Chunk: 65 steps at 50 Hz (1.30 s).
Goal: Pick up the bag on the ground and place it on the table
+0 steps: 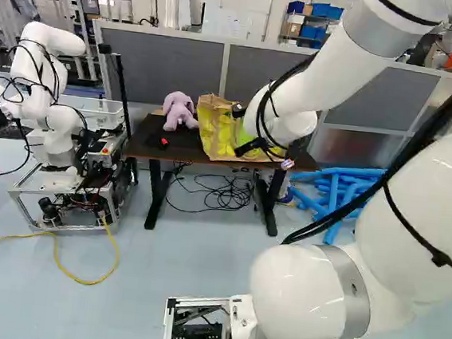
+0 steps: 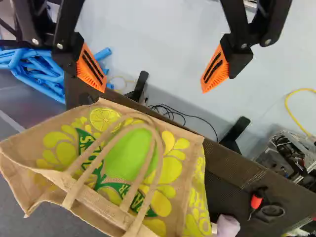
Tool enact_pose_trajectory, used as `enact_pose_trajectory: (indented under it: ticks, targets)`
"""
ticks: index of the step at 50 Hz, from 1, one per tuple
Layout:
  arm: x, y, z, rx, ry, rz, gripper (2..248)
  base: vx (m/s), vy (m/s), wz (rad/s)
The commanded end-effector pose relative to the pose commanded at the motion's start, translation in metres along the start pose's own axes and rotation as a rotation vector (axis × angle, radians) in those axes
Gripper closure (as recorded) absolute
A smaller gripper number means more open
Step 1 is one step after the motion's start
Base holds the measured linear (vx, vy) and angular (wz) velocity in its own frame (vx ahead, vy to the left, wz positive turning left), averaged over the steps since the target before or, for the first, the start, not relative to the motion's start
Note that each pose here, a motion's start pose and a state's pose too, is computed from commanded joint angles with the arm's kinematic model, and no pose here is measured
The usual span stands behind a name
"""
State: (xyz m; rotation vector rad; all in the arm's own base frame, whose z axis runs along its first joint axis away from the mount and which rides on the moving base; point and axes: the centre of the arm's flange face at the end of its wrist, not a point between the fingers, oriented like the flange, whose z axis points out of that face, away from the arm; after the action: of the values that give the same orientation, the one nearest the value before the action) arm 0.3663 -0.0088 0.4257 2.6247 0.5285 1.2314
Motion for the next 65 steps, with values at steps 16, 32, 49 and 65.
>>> enact_pose_trajectory:
  ticks: [16,32,49,65]
  targets:
    - [-0.027,-0.014,-0.007,-0.032,0.097,0.117,3,0.0,0.0,0.0]
    - [-0.049,-0.026,-0.015,-0.048,0.181,0.214,3,0.0,0.0,0.0]
    - [-0.069,-0.036,-0.023,-0.054,0.255,0.297,3,0.0,0.0,0.0]
    - [-0.082,-0.043,-0.029,-0.053,0.306,0.353,3,0.0,0.0,0.0]
